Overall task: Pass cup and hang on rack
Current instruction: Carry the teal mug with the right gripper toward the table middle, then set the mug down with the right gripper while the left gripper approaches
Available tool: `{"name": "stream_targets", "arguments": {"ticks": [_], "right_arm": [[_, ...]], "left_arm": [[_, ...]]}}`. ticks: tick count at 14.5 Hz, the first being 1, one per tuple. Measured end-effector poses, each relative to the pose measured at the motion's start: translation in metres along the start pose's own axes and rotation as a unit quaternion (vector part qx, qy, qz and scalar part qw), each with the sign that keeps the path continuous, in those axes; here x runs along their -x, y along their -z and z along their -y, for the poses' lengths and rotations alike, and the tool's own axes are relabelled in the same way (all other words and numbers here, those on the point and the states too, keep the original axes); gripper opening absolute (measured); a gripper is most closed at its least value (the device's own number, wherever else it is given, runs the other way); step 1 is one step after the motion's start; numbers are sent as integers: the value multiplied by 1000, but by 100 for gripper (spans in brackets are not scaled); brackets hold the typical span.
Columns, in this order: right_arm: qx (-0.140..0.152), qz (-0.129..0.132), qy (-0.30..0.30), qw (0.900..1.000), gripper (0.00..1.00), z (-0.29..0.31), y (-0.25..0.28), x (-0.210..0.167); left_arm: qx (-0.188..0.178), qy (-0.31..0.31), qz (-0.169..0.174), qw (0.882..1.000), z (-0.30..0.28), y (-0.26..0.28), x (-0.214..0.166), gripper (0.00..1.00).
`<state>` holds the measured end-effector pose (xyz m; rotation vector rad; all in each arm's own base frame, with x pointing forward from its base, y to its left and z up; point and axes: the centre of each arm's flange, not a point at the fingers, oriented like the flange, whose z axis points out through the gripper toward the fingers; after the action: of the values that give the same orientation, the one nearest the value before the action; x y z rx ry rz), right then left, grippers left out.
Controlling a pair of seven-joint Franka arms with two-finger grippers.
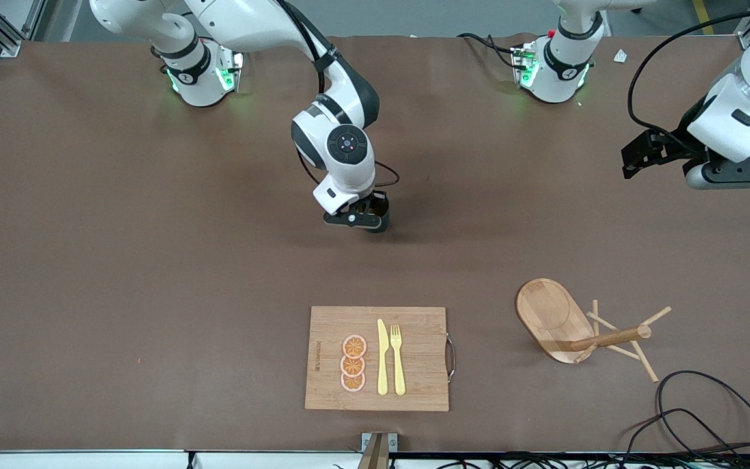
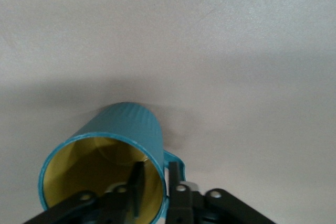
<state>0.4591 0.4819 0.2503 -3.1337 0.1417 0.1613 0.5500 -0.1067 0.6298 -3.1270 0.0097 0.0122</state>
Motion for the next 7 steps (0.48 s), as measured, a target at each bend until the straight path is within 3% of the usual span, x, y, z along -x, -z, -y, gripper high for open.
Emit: {"name": "stream_targets", "arguments": {"ticks": [1,4,7], "right_arm": [[0,0,-1,1000,41,0,0,-1],[-2,-3,-3,1000,70,-1,4,-5],[-1,0,-2,1000,99,-3,19,-13]], "left_arm": [[-11,-4,-2,1000,-7,-1,1,100],[-91,-45,-24,995,-50,0,10,100],[-106,-69,-29,992,-85,0,21,100]]}}
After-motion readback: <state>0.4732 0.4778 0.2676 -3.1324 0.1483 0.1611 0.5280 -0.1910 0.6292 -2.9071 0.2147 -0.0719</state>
